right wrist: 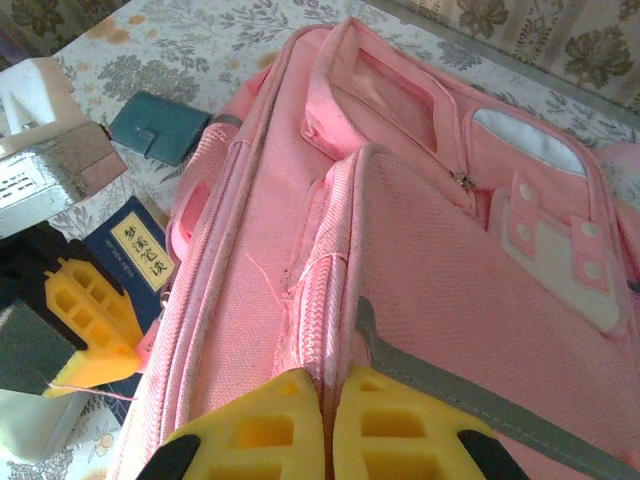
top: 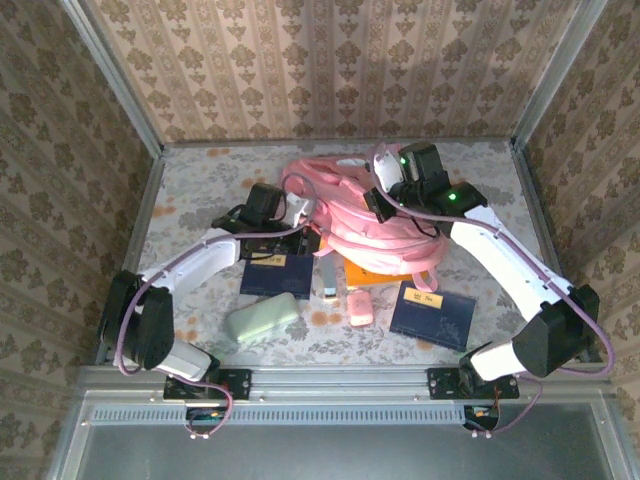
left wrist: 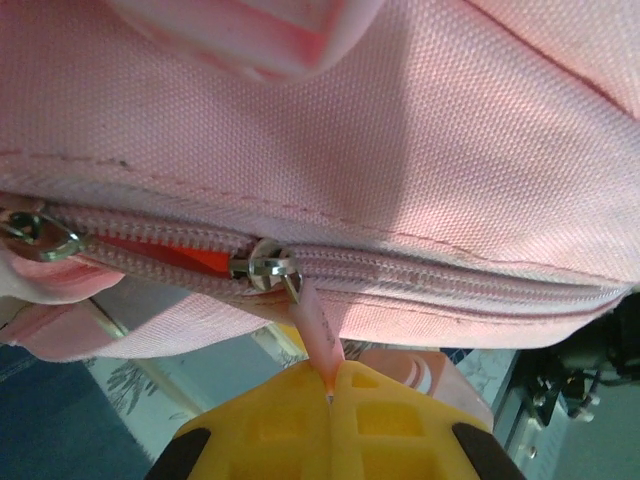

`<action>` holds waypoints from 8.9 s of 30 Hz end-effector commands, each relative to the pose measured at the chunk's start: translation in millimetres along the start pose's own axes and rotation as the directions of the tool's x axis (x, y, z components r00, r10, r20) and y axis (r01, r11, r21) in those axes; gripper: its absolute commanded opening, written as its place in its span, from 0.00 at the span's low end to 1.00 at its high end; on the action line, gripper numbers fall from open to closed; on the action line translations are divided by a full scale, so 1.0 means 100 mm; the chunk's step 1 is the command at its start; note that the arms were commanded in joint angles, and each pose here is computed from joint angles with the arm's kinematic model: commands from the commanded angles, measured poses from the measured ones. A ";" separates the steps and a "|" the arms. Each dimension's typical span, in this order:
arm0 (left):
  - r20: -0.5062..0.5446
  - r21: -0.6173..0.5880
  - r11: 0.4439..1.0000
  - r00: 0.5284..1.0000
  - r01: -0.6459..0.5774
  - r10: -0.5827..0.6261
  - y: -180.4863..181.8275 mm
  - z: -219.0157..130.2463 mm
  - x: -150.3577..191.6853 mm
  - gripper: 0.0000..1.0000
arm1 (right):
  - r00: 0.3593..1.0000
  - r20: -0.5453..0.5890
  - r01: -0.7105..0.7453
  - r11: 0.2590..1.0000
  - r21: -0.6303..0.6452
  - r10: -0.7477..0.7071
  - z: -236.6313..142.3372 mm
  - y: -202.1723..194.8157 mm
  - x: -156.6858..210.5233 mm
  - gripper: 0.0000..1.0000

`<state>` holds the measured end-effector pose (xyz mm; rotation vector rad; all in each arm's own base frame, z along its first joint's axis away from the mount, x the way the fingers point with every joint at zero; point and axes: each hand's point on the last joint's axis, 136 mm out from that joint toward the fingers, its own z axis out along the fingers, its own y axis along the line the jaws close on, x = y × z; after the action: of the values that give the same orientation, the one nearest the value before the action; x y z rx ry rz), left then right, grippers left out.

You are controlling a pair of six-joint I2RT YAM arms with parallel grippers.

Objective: Pack the student bag

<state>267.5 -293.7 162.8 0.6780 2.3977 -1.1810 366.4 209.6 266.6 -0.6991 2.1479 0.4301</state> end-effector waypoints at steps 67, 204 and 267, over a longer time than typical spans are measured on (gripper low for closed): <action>0.326 0.277 0.940 0.900 0.200 -0.288 0.22 -0.41 -0.57 0.71 | 0.929 0.313 -0.120 0.960 -0.252 0.198 -0.61 0.22 -0.77 0.00; 0.011 0.254 0.967 1.000 -0.006 0.004 -1.64 -0.16 0.01 0.63 | 0.913 0.287 -0.276 0.957 -0.087 0.290 -0.01 0.13 -0.41 0.00; 0.187 0.047 0.836 0.818 0.546 -0.544 -0.11 0.02 -1.22 0.14 | 0.968 0.171 -0.136 0.958 -0.251 0.182 0.07 0.48 -0.31 0.02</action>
<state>350.8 -325.7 218.2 -0.1736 2.5569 -1.3469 357.6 246.3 240.7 -0.5274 2.1503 0.7602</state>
